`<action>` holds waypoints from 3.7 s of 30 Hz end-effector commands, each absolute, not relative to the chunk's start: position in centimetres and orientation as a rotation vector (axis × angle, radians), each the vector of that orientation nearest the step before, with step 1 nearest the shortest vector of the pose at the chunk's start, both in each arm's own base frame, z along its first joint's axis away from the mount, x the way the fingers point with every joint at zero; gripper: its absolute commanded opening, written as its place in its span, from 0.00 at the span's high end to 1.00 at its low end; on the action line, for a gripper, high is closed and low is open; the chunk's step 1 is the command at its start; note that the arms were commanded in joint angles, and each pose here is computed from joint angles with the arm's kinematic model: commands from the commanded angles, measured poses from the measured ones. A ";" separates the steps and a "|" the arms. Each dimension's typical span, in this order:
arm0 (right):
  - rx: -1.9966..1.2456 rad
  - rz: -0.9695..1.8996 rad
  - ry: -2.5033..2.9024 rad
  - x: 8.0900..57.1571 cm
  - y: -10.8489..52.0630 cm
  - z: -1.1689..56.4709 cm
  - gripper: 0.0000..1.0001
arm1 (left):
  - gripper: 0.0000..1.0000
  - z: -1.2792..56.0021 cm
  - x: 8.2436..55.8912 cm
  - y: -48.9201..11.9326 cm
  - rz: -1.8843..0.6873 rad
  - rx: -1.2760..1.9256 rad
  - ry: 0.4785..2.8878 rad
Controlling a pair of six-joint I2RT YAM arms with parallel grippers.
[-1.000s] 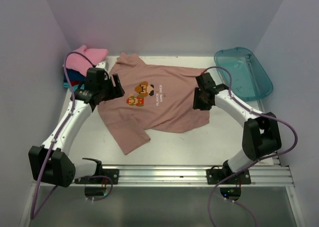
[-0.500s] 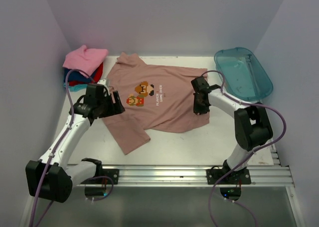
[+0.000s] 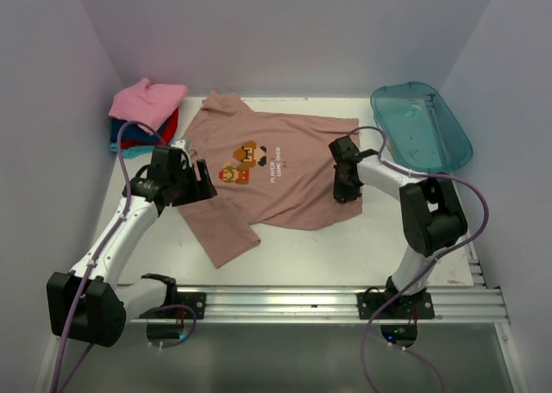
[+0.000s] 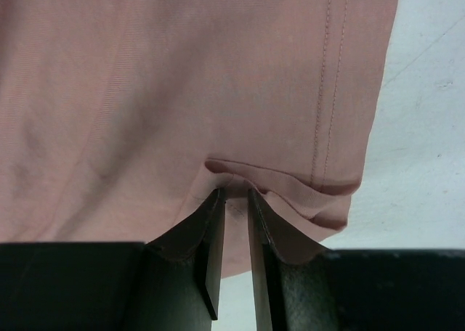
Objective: Fold and stack the t-shirts
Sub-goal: Flatten out the tshirt
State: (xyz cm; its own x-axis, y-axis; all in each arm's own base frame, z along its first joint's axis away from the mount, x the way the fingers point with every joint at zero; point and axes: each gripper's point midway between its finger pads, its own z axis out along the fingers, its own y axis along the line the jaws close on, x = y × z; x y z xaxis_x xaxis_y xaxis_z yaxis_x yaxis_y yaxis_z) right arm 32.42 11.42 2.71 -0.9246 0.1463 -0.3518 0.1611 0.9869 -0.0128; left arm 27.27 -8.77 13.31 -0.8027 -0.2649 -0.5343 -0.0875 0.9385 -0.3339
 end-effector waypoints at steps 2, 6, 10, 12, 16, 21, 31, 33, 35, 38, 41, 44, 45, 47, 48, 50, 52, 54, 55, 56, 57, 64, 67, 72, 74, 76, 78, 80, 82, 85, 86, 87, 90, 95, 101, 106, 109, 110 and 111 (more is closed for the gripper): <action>0.254 -0.085 2.778 32.3 11.0 1.4 0.76 | 0.25 13.3 27.5 -9.1 -0.414 -0.226 2.474; 0.254 -0.096 2.774 32.2 10.9 1.4 0.93 | 0.25 13.1 27.3 -9.0 -0.406 -0.230 2.477; 0.258 -0.100 2.759 32.2 10.6 2.2 1.00 | 0.25 13.5 27.4 -8.8 -0.398 -0.234 2.465; 0.259 -0.096 2.753 32.0 10.6 2.7 1.00 | 0.25 13.8 27.5 -8.8 -0.401 -0.234 2.456; 0.247 -0.076 2.725 30.8 10.4 5.0 1.00 | 0.26 14.7 27.2 -8.9 -0.411 -0.234 2.443; 0.210 -0.039 2.697 28.2 10.6 7.9 1.00 | 0.27 15.5 26.3 -8.7 -0.409 -0.220 2.442; 0.196 0.000 2.742 22.1 9.7 9.8 1.00 | 0.29 12.6 22.3 -9.9 -0.520 -0.195 2.568; 0.195 0.022 2.731 21.3 9.9 10.5 1.00 | 0.29 12.2 21.6 -9.8 -0.518 -0.193 2.580; 0.210 -0.002 2.738 20.3 9.6 10.8 1.00 | 0.29 11.8 20.7 -9.9 -0.534 -0.194 2.600; 0.217 -0.028 2.724 19.6 9.0 11.5 1.00 | 0.30 11.0 19.7 -10.3 -0.574 -0.202 2.628; 0.233 -0.087 2.723 19.2 8.1 12.1 0.76 | 0.30 10.3 19.0 -10.6 -0.607 -0.203 2.659; 0.244 -0.147 2.701 19.0 7.3 13.2 0.52 | 0.31 9.9 18.4 -10.9 -0.627 -0.193 2.675; 0.246 -0.143 2.692 19.1 7.3 13.4 0.48 | 0.31 9.9 18.1 -11.1 -0.638 -0.184 2.683; 0.246 -0.127 2.679 19.5 7.5 13.7 0.48 | 0.31 9.5 17.6 -11.4 -0.664 -0.181 2.702; 0.245 -0.125 2.677 19.7 7.6 13.6 0.48 | 0.31 9.3 17.2 -11.8 -0.685 -0.169 2.711; 0.247 -0.121 2.684 19.9 7.9 13.3 0.48 | 0.35 8.5 16.3 -12.1 -0.714 -0.183 2.755; 0.246 -0.098 2.675 20.5 8.4 13.2 0.49 | 0.37 7.8 15.2 -12.4 -0.715 -0.179 2.797; 0.243 -0.081 2.677 21.1 8.9 12.8 0.49 | 0.38 7.1 13.5 -12.6 -0.686 -0.166 2.868; 0.243 -0.072 2.676 21.2 9.1 12.8 0.49 | 0.39 7.0 13.0 -12.5 -0.655 -0.159 2.886; 0.244 -0.064 2.678 21.3 9.3 12.7 0.49 | 0.40 7.2 12.8 -12.8 -0.653 -0.152 2.894; 0.241 -0.040 2.666 21.7 9.6 12.7 0.49 | 0.40 7.4 11.9 -13.3 -0.632 -0.102 2.920; 0.189 0.036 2.663 22.4 11.0 11.4 0.49 | 0.43 5.2 11.8 -12.2 -0.338 -0.061 3.052; 0.158 0.059 2.652 22.5 11.2 11.4 0.49 | 0.43 6.0 13.8 -11.9 -0.256 -0.112 2.987; 0.115 0.077 2.637 22.9 11.5 11.5 0.50 | 0.44 4.8 15.2 -11.8 -0.202 -0.194 2.961; 0.100 0.084 2.635 22.9 11.5 11.5 0.51 | 0.48 3.7 14.6 -12.3 -0.231 -0.217 2.995; 0.088 0.084 2.632 23.0 11.6 11.6 0.51 | 0.49 2.9 14.4 -12.5 -0.237 -0.226 3.008; 0.091 0.081 2.623 22.9 11.4 11.8 0.52 | 0.50 2.6 13.9 -12.5 -0.222 -0.219 3.025; 0.095 0.085 2.619 22.9 11.4 11.7 0.52 | 0.52 2.4 13.5 -12.4 -0.214 -0.216 3.041; 0.100 0.098 2.614 22.9 11.5 11.6 0.52 | 0.53 2.0 12.7 -12.3 -0.194 -0.200 3.070; 0.101 0.109 2.629 22.7 11.6 11.1 0.53 | 0.54 2.0 12.5 -12.2 -0.164 -0.170 3.089; 0.100 0.114 2.632 22.6 11.7 11.0 0.54 | 0.54 1.9 12.6 -12.2 -0.159 -0.161 3.091; 0.103 0.118 2.633 22.6 11.7 10.9 0.54 | 0.54 1.9 12.6 -12.2 -0.156 -0.154 3.092; 0.106 0.114 2.623 22.6 11.6 11.0 0.55 | 0.58 1.4 13.1 -12.3 -0.140 -0.145 3.086; 0.107 0.087 2.605 22.7 11.1 11.4 0.63 | 0.87 -0.2 13.5 -12.1 -0.097 -0.131 3.099; 0.123 0.034 2.598 22.2 10.0 11.1 0.71 | 1.00 0.3 13.9 -12.1 -0.092 -0.140 3.068; 0.174 -0.050 2.618 22.0 9.1 10.0 0.71 | 1.00 4.8 14.3 -13.5 -0.246 -0.177 2.943; 0.228 -0.097 2.632 22.1 8.7 8.8 0.67 | 1.00 8.5 14.2 -13.8 -0.323 -0.222 2.855; 0.243 -0.106 2.636 22.1 8.7 8.5 0.66 | 1.00 9.2 13.7 -13.4 -0.323 -0.231 2.855; 0.260 -0.120 2.636 22.2 8.6 8.1 0.65 | 1.00 11.1 14.0 -13.6 -0.377 -0.235 2.798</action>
State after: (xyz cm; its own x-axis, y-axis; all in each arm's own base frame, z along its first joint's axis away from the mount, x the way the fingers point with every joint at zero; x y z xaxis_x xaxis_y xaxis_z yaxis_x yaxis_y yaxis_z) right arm 21.85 9.35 9.02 -0.8782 0.1194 -0.4631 0.1370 0.9906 -0.0045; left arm 13.79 -13.65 7.18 -0.9673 -0.1318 -0.2168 -0.0808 0.9700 -0.2294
